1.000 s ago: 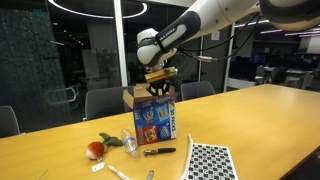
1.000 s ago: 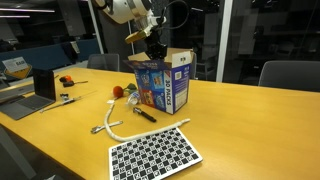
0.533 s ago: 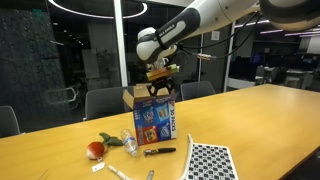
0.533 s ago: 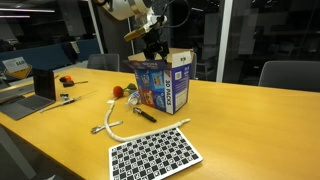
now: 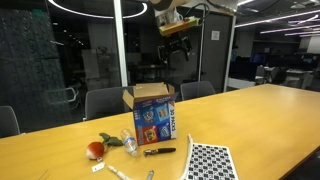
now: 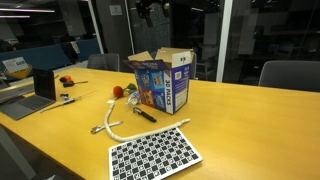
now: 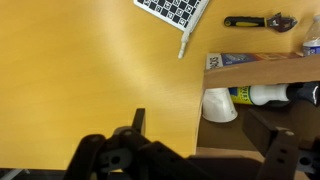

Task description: Pick up the white cup from the table and put in the box

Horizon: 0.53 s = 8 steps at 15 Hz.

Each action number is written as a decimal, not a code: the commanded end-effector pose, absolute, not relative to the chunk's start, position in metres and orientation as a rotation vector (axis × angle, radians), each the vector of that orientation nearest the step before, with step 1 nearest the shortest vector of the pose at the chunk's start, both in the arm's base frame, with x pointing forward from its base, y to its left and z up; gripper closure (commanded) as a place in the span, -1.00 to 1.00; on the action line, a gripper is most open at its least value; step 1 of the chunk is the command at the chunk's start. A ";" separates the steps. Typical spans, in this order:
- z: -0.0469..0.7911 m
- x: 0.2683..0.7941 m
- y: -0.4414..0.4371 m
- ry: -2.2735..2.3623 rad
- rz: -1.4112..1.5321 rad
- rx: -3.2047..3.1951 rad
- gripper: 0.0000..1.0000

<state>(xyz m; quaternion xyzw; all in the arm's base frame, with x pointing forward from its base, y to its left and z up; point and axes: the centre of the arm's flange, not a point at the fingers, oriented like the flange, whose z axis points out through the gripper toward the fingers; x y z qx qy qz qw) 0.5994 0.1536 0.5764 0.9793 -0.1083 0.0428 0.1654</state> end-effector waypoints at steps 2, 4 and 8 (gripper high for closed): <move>0.638 0.504 0.126 -0.229 0.205 2.901 -1.00; 0.648 0.467 0.116 -0.135 0.223 2.977 -1.00; 0.638 0.413 0.093 0.034 0.161 3.109 -1.00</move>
